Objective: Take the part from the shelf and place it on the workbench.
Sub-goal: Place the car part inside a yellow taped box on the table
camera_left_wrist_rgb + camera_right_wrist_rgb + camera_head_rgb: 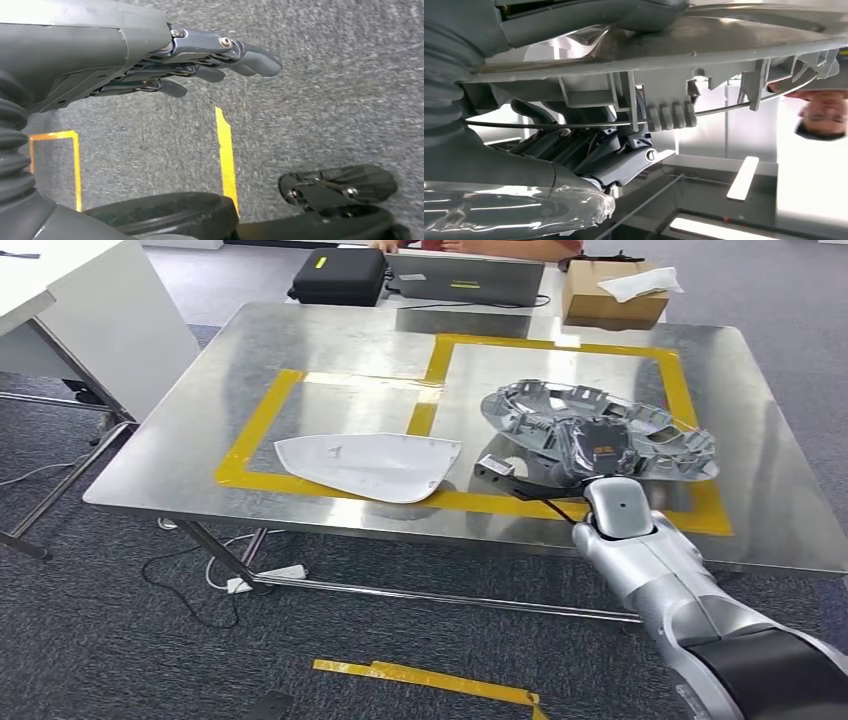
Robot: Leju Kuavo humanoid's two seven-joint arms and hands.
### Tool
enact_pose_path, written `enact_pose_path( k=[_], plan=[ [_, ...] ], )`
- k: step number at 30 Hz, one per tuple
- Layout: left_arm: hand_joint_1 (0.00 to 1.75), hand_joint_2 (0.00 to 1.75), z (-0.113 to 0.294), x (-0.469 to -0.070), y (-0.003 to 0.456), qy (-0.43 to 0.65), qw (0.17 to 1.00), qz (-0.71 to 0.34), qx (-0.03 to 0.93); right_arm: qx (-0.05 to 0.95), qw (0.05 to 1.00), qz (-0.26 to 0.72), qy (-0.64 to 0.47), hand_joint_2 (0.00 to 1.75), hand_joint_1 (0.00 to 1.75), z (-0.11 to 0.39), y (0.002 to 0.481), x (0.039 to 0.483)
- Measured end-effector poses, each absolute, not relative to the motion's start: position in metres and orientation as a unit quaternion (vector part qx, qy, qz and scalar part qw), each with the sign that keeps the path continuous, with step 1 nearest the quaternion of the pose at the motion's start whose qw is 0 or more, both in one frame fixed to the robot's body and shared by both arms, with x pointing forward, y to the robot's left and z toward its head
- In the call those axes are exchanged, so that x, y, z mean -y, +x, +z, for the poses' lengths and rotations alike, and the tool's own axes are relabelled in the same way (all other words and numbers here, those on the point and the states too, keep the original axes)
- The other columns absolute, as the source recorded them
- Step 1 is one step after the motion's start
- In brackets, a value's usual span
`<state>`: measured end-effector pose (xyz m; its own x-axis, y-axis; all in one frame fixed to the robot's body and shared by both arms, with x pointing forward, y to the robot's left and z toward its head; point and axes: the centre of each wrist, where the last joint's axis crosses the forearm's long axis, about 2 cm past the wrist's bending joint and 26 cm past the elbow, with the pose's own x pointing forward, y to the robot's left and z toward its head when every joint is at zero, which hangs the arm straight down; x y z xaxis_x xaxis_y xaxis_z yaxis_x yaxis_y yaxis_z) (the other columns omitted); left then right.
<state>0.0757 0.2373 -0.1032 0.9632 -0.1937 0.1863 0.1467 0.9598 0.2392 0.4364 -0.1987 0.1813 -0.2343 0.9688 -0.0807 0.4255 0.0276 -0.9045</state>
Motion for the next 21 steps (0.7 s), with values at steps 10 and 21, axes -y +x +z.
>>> enact_pose_path(
  k=[10,21],
  plan=[
    [0.0,1.75,-0.103,-0.238,0.076,0.126,0.983,-0.094,0.091,0.671,0.27,0.461,-0.514,1.75,1.75,0.188,0.434,0.175],
    [0.0,1.75,-0.104,-0.241,0.076,0.117,0.983,-0.108,0.089,0.673,0.265,0.465,-0.51,1.75,1.75,0.188,0.432,0.169]
  ],
)
